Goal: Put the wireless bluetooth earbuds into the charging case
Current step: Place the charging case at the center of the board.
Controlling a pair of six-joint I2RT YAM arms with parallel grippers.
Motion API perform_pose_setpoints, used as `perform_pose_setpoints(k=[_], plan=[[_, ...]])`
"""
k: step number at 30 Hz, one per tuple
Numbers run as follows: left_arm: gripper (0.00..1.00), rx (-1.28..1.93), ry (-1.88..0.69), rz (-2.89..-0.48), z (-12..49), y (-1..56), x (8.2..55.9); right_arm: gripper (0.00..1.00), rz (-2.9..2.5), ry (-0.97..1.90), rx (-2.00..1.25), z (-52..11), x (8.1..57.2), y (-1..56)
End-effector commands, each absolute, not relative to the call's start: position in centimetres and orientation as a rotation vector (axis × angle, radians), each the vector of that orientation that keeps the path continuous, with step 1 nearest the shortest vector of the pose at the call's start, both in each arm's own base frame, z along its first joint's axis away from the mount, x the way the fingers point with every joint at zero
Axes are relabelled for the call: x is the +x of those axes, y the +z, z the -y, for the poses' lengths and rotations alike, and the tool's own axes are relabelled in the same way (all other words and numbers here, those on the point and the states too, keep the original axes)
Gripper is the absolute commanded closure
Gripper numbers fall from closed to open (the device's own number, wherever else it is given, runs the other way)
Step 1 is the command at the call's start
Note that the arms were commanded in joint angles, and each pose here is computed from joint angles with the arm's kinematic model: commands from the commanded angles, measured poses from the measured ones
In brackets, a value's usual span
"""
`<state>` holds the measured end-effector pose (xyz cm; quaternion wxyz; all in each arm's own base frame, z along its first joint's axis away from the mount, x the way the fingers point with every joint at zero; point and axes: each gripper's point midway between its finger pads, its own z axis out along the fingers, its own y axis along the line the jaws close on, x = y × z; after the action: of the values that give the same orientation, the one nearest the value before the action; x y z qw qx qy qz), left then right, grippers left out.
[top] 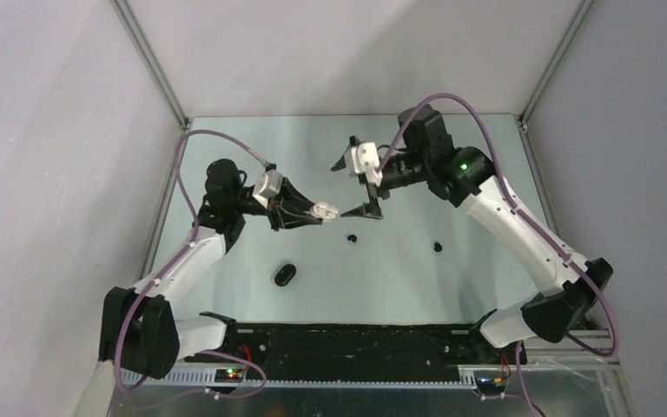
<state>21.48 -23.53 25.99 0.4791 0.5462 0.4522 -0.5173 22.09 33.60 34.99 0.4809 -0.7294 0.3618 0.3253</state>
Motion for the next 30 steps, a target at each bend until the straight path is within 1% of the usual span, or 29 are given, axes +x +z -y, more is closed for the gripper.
perform_pose_setpoints(k=[1, 5, 13, 17, 21, 23, 24, 25, 26, 27, 28, 29, 30], plan=[[1.0, 1.247, -1.181, -1.149, 23.3, 28.4, 24.1, 0.0, -1.271, 0.816, -1.329, -33.2, 26.3, 39.0], [1.0, 1.197, -1.136, -1.17, 23.1, 29.5, 25.2, 0.01, -1.409, 0.847, -1.306, -32.9, 26.8, 37.6], [1.0, 1.157, -1.139, -1.198, 22.4, 30.6, 25.8, 0.05, -1.434, 0.944, -1.235, -33.8, 28.8, 36.5], [1.0, 1.106, -1.151, -1.25, 22.3, 30.3, 26.6, 0.04, -1.418, 0.971, -1.265, -33.8, 28.9, 35.8], [1.0, 0.843, -1.136, -1.477, 22.0, 27.4, 30.6, 0.05, -1.525, 0.973, -1.186, -33.3, 30.6, 33.4], [1.0, 0.633, -1.164, -1.644, 21.5, 24.9, 32.9, 0.06, -1.649, 0.995, -1.072, -32.3, 32.2, 32.1], [1.0, 0.458, -1.186, -1.781, 21.0, 22.6, 34.3, 0.07, -1.751, 0.996, -0.964, -31.4, 33.6, 31.1], [1.0, 0.368, -1.184, -1.856, 20.7, 21.5, 34.9, 0.08, -1.802, 0.988, -0.908, -30.8, 34.2, 30.5], [1.0, 0.227, -1.146, -1.984, 20.0, 19.1, 35.7, 0.08, -1.883, 0.963, -0.805, -29.3, 35.3, 29.3], [1.0, 0.192, -1.124, -2.023, 19.7, 18.1, 35.8, 0.09, -1.907, 0.938, -0.751, -28.0, 35.9, 29.1], [1.0, 0.151, -1.094, -2.071, 19.4, 16.8, 35.9, 0.1, -1.968, 0.906, -0.708, -26.9, 36.0, 27.3], [1.0, 0.128, -1.084, -2.094, 19.2, 16.2, 36.0, 0.1, -1.989, 0.872, -0.677, -25.6, 36.2, 26.9], [0.99, 0.082, -1.072, -2.151, 19.1, 14.8, 36.2, 0.1, -2.065, 0.82, -0.658, -24.3, 36.0, 24.7]])
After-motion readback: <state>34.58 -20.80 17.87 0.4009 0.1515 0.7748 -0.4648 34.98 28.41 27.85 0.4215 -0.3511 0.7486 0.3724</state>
